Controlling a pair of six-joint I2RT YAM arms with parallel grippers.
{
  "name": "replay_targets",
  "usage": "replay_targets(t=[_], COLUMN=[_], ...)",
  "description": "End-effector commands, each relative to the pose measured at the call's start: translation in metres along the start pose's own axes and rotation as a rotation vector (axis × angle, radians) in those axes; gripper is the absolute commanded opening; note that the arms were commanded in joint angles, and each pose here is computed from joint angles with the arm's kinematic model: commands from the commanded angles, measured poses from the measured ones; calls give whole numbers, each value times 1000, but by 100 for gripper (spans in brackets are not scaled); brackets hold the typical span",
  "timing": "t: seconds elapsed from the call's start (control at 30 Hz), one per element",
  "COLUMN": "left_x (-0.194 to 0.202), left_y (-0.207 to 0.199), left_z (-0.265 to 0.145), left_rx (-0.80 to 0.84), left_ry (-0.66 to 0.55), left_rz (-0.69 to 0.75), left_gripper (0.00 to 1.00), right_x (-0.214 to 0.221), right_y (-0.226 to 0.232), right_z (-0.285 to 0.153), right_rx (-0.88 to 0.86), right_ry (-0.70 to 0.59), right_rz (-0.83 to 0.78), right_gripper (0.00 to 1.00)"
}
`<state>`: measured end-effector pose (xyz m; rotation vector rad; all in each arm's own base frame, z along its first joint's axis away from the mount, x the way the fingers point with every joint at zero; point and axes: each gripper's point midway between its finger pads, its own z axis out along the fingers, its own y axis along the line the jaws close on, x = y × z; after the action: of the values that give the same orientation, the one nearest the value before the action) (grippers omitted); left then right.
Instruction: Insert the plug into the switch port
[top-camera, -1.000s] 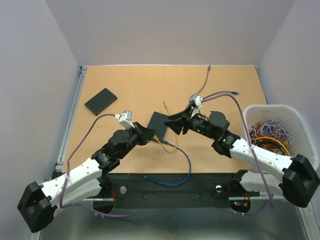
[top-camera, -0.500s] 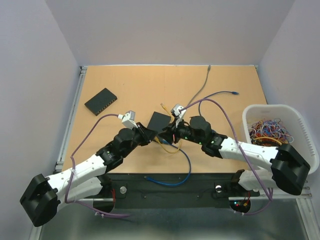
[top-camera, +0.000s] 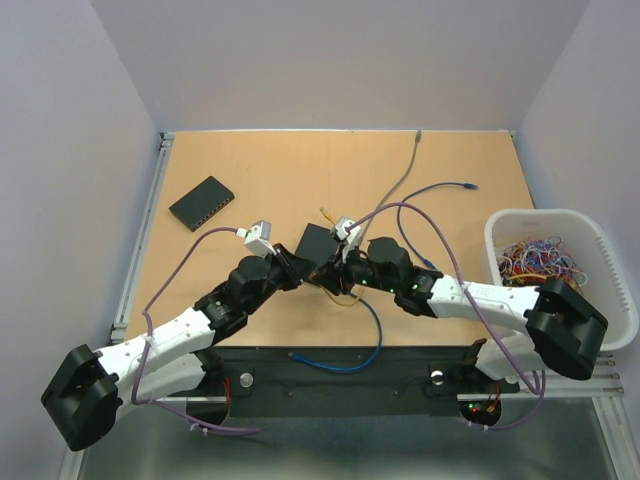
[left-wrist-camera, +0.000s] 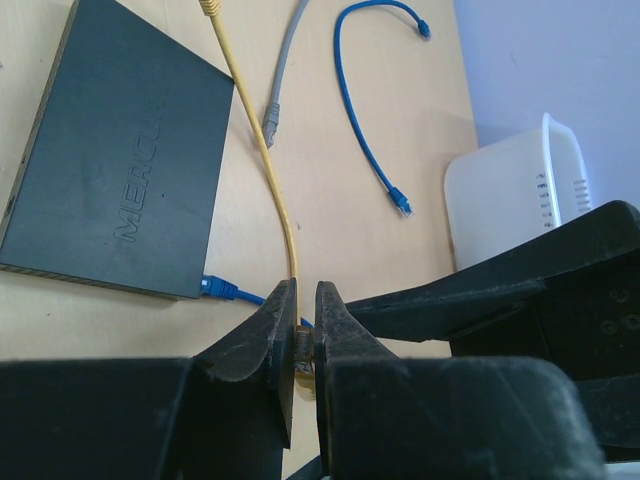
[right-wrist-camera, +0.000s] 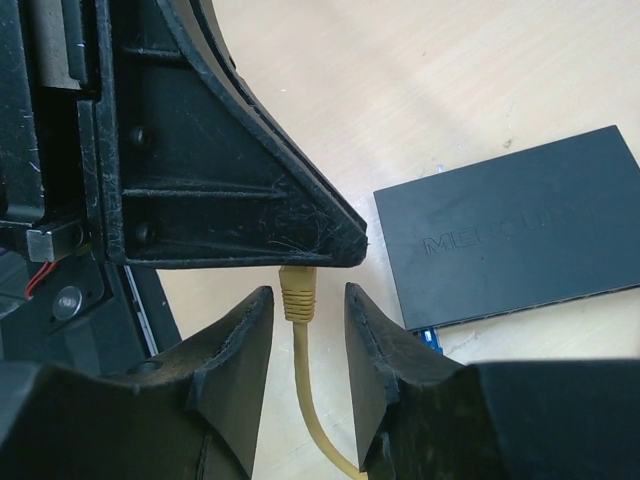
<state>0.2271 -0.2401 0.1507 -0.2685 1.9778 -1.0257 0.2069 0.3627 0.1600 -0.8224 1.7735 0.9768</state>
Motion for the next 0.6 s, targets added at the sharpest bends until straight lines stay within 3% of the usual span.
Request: replay_targets(t=[0.0, 0.57], left_x=[-19, -18], left_y=[-22, -21], left_z=[1, 0], left_rx=[53, 57], left_ry=[-57, -55], left_rz=[-11, -9], left_gripper=[0, 0], right_x=[-25, -28], right_y=[11, 12], right_z=[8, 13], right_rx=[-30, -19], right_ry=[-76, -92], right_rz=[-25, -25], right_gripper=[39, 20])
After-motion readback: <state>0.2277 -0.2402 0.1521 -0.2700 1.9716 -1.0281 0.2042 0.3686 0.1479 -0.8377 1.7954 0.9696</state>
